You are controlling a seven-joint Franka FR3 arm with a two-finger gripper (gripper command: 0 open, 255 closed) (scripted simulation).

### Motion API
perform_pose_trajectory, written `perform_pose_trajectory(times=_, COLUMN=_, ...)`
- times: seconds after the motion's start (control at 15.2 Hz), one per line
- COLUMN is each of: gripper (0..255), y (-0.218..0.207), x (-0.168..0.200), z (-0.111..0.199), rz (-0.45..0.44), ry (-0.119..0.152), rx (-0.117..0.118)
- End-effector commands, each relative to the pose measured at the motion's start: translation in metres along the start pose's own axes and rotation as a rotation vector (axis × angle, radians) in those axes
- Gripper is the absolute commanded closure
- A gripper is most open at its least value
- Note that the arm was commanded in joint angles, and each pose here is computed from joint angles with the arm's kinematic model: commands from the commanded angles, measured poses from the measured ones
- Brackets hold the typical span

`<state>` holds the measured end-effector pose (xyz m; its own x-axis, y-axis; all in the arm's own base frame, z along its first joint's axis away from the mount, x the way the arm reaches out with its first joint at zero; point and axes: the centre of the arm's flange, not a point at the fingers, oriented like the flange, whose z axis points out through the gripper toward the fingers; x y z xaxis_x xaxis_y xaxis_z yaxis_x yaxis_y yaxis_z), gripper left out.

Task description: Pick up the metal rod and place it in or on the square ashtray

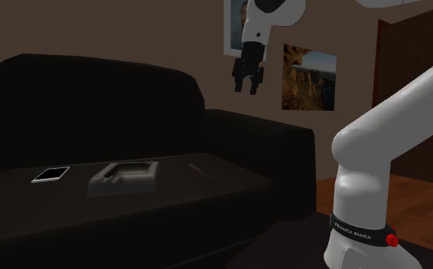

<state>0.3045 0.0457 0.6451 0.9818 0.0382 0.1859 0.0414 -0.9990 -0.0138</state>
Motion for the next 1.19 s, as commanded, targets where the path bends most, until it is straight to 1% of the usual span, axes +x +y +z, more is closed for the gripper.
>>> perform_pose_trajectory(times=0.0, gripper=0, y=0.0, x=0.0, z=0.0, rz=0.0, ry=0.0, rx=0.0)
perform_pose_trajectory(times=0.53, gripper=0, y=-0.04, x=0.012, z=0.098, rz=0.127, ry=0.033, rx=-0.024)
perform_pose_trajectory(times=1.12, gripper=0, y=-0.079, x=0.035, z=0.209, rz=0.27, ry=0.07, rx=-0.052)
